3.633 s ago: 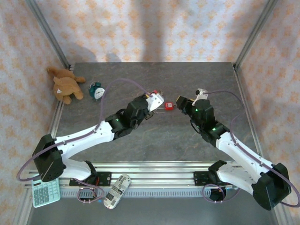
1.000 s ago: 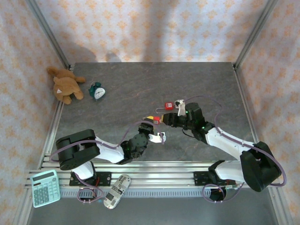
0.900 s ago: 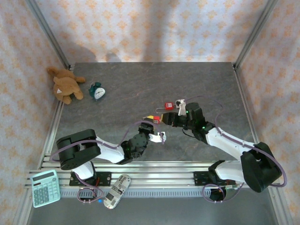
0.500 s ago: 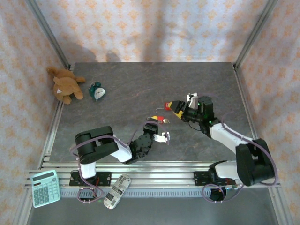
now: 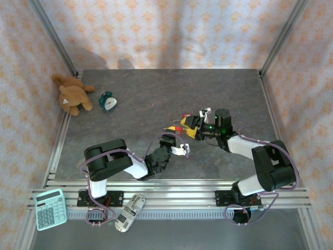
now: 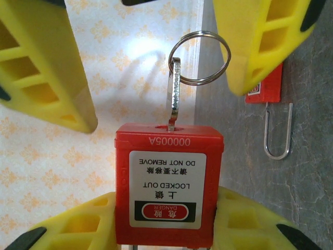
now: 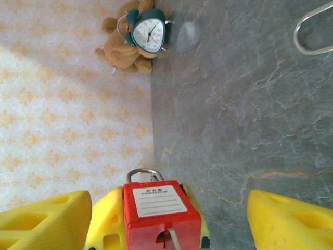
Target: Unlock with the key
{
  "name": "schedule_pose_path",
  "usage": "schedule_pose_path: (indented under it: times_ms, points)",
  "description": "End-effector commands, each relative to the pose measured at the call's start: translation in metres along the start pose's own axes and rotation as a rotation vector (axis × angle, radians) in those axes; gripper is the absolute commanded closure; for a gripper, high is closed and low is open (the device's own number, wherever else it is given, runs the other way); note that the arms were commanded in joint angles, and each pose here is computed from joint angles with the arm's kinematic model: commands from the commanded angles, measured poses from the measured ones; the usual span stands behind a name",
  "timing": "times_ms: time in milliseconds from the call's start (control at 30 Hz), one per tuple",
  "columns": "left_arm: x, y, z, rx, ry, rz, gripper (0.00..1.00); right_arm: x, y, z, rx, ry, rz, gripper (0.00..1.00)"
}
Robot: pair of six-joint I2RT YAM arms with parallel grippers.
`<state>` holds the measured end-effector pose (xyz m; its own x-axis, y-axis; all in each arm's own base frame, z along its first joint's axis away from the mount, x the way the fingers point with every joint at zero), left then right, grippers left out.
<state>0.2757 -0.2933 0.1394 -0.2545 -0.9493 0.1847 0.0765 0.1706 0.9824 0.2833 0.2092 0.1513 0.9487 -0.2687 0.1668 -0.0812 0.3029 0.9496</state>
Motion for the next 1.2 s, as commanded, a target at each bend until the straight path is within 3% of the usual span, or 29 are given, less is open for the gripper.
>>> schedule_pose_path:
  times_ms: [0, 567, 667, 800, 967, 1033, 1167]
  points:
    - [0.006, 0.026, -0.007, 0.082, 0.005, 0.085, 0.78, -0.008, 0.013, -0.007, 0.046, 0.043, 0.032, 0.27]
    - [0.007, 0.018, -0.004, 0.064, -0.003, 0.085, 0.78, -0.004, 0.026, -0.015, 0.081, 0.036, 0.045, 0.58]
    - [0.007, 0.017, -0.003, 0.064, 0.001, 0.09, 0.73, -0.005, 0.026, -0.016, 0.084, 0.042, 0.042, 0.65]
    - [0.007, 0.018, -0.004, 0.065, 0.001, 0.093, 0.64, -0.005, 0.025, -0.015, 0.076, 0.036, 0.047, 0.67]
    - [0.006, 0.027, 0.0, 0.078, -0.008, 0.139, 0.3, -0.004, 0.023, -0.014, 0.049, 0.031, 0.064, 0.69]
    - [0.006, 0.036, 0.003, 0.092, -0.017, 0.164, 0.21, -0.003, 0.023, -0.013, 0.037, 0.026, 0.073, 0.7]
    - [0.003, 0.048, 0.012, 0.104, -0.037, 0.204, 0.12, 0.005, 0.025, -0.013, 0.023, 0.006, 0.095, 0.71]
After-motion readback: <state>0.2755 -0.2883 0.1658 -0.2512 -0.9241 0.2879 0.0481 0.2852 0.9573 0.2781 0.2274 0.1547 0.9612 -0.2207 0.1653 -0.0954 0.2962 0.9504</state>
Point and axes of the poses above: each hand's point on the last joint's axis, 136 mm out from that joint toward the fingers, its own z axis back along the fingers, its own y axis along the line the jaws close on, x = y × z, the point moved 3 cm from there along z, back along the fingers, and after that the axes turned 4 degrees about z, right-handed, at the moved point
